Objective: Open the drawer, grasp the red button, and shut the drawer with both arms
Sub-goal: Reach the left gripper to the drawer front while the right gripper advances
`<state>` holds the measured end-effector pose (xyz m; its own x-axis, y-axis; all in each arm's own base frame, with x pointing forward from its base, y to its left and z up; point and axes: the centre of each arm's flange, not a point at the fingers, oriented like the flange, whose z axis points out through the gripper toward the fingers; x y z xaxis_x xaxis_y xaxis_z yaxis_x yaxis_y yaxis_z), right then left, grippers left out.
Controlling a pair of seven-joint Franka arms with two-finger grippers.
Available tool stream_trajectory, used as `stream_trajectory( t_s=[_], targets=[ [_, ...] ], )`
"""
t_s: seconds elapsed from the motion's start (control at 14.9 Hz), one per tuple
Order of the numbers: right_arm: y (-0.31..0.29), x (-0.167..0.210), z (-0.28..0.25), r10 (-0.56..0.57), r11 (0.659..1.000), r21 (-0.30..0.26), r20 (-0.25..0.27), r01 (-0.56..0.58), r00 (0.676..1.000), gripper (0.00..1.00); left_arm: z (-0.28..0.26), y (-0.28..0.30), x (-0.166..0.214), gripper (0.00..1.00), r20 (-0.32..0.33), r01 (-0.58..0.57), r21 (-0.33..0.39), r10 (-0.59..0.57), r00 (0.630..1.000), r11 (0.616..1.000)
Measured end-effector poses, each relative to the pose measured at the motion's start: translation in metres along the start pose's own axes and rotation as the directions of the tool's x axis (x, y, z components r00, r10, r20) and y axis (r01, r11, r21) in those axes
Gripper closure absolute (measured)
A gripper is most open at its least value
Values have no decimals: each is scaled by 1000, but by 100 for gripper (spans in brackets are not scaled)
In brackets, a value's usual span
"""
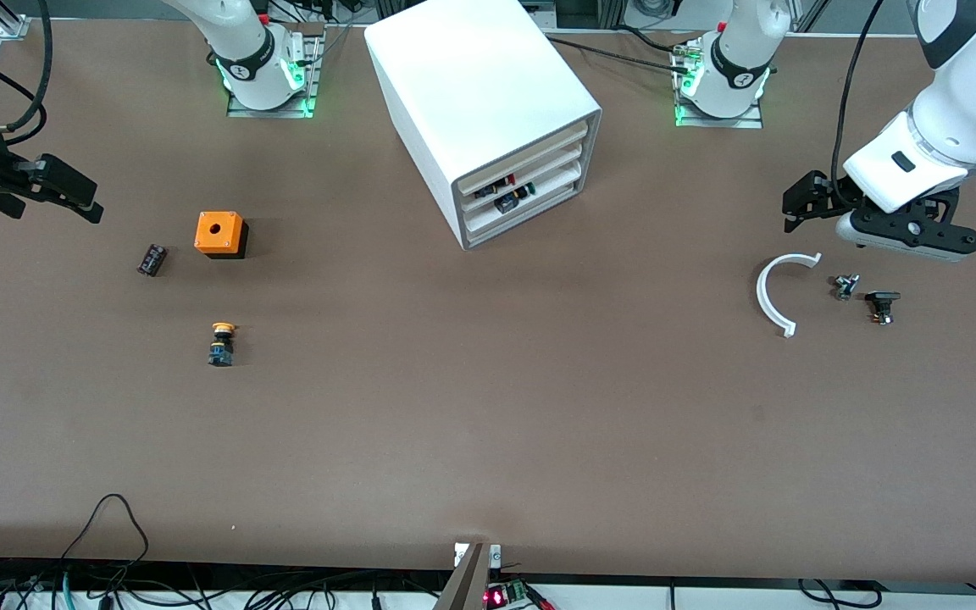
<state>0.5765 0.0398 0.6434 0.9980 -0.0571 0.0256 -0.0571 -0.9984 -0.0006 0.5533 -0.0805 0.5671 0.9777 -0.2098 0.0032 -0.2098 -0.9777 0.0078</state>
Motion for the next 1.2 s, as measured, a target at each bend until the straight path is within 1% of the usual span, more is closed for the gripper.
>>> stream_trajectory(
  t_s=[0.4,0.54,0.74,0.94,1.07,1.2],
  targets=[
    [-11,19,44,-7,1000,-22,66,9,998,0,-8,20,-8,0,68,-36,-6,36,997,999],
    [-16,26,61,-11,999,-30,91,14,996,0,-7,33,-10,0,88,-52,-25,54,995,998],
    [-25,34,94,-27,998,-43,145,34,989,0,-1,49,-13,0,133,-57,-107,71,989,993],
    [-37,42,133,-40,997,-56,197,52,979,0,16,61,-14,0,206,-39,-216,85,975,976],
    [-46,47,153,-48,998,-37,202,56,978,0,30,67,-11,0,243,-39,-276,109,964,960],
    [-54,49,171,-48,999,7,193,47,980,0,43,75,-7,0,263,-53,-345,150,953,937]
  ],
)
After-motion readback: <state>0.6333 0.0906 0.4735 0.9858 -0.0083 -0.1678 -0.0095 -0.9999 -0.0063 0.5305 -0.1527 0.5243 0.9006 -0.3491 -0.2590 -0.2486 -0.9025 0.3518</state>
